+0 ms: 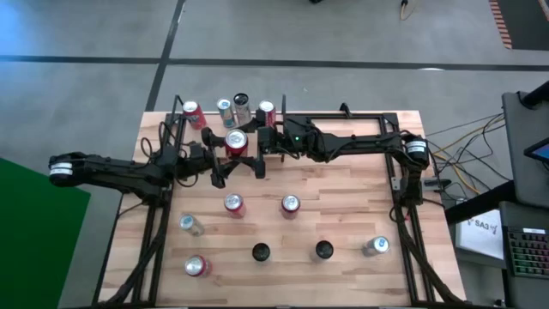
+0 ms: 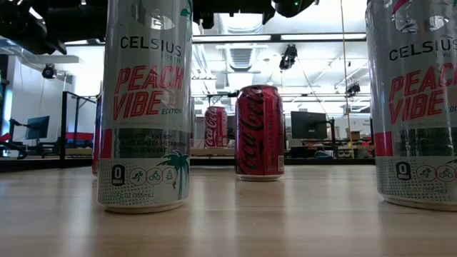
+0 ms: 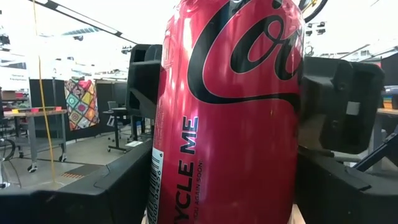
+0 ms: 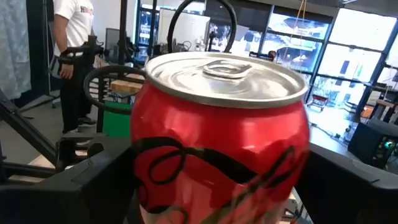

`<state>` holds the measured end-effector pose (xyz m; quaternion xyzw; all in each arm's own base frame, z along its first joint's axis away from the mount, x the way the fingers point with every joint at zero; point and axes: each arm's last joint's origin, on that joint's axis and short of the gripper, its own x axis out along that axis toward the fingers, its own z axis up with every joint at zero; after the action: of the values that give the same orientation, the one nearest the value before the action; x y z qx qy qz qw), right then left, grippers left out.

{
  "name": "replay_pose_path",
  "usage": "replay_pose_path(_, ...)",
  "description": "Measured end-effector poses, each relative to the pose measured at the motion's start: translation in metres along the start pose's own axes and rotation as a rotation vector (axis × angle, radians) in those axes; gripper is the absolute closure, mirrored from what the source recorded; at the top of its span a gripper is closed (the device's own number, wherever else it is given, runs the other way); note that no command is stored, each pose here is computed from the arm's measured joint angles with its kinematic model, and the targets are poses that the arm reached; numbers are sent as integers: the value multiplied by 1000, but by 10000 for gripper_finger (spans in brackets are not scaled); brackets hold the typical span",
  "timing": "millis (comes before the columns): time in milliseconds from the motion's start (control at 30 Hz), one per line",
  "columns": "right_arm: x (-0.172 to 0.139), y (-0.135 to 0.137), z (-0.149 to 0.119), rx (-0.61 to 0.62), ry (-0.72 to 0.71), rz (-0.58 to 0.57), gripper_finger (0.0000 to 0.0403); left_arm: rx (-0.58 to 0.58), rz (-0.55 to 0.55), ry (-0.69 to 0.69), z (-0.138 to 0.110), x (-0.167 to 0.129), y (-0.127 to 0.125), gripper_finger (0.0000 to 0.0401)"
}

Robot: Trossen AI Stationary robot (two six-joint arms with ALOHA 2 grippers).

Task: Place canned beverage on shelf
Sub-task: Put the top red black soda can on the shelf

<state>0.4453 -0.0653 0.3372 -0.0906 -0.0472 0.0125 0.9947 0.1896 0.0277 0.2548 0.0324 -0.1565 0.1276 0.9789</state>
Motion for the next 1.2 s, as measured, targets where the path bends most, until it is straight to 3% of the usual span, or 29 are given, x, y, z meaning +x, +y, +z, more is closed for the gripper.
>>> replay_pose_path(233,0,0,1,0,-4,0,118,-1,0,-1,0,0,0,95)
replay_pose_path(567,-1,0,1,17,2,-6,118,-32,12,-11,2,-1,1,45)
replay_pose_path(933,-13,-11,18,20,-1,-56,118,2,54,-59,28,-22,6,39)
replay_pose_path(1200,-1,-28,-16,104,33,-161,118,24,170,-147,54,-48,14,39)
